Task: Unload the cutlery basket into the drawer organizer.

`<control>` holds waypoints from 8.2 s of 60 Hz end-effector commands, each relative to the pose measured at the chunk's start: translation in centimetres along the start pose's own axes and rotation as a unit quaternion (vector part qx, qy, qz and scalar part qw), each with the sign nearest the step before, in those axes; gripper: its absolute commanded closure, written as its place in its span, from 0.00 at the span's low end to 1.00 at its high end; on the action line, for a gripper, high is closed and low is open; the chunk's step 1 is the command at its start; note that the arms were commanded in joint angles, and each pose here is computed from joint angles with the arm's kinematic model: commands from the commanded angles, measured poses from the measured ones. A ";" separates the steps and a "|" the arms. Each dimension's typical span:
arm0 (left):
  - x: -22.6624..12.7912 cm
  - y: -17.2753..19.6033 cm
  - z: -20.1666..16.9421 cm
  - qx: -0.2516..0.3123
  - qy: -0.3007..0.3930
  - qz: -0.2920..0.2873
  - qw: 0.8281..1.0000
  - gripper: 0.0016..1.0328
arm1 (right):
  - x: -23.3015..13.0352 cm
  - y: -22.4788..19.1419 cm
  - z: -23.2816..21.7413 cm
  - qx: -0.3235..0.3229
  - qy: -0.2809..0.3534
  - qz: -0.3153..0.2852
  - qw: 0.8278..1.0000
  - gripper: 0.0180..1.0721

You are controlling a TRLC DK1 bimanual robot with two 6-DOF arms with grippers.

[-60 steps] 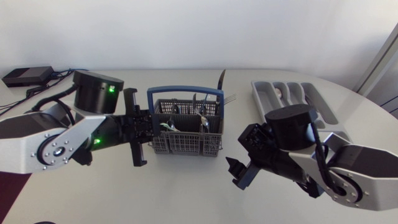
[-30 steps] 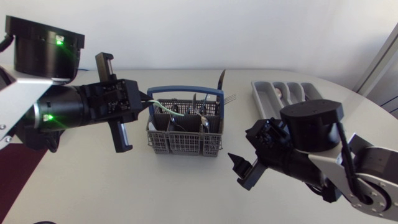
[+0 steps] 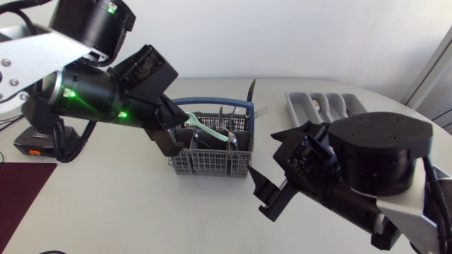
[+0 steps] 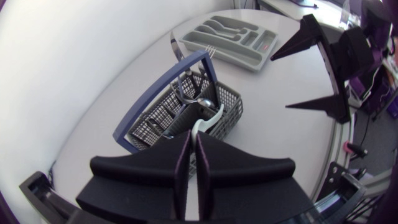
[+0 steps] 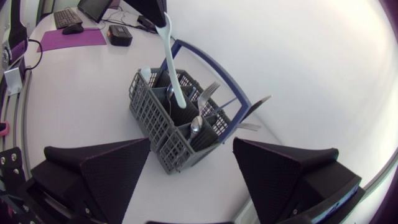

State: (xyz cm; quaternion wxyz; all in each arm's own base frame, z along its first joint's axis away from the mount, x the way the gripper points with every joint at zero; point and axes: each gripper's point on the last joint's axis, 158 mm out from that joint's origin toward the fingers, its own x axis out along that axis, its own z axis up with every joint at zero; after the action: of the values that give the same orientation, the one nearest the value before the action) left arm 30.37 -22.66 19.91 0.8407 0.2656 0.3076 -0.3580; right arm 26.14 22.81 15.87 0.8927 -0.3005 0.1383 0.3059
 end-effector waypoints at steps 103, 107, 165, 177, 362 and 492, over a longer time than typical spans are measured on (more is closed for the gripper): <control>2.2 -6.1 3.5 -0.170 0.025 -0.169 0.971 0.84 | 5.2 0.9 3.4 -0.100 -0.031 -0.037 0.994 0.90; 1.9 -6.1 3.7 -0.169 0.021 -0.168 0.971 0.73 | 5.1 0.9 3.3 -0.101 -0.031 -0.037 0.994 0.90; 0.8 4.9 0.1 -0.105 -0.004 0.012 0.994 0.05 | 0.4 -5.0 -9.5 -0.111 0.057 0.093 0.988 0.90; 1.8 4.8 -1.9 -0.104 0.022 0.010 0.994 0.06 | 0.4 -7.7 -14.4 -0.131 0.088 0.114 0.981 0.90; 8.8 5.8 -11.0 -0.174 0.234 0.072 0.954 0.68 | -1.9 -10.0 -16.0 -0.227 0.137 0.058 0.963 0.46; 0.8 -4.2 1.8 -0.152 0.036 -0.106 0.982 0.97 | -4.6 -0.9 0.8 -0.068 -0.018 0.063 0.996 0.46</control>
State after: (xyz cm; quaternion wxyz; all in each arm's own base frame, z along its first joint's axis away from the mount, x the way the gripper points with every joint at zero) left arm 28.46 -25.40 20.71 0.8278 0.1253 0.3980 -0.3751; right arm 23.01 19.61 18.78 0.8453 -0.3662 0.1111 0.3730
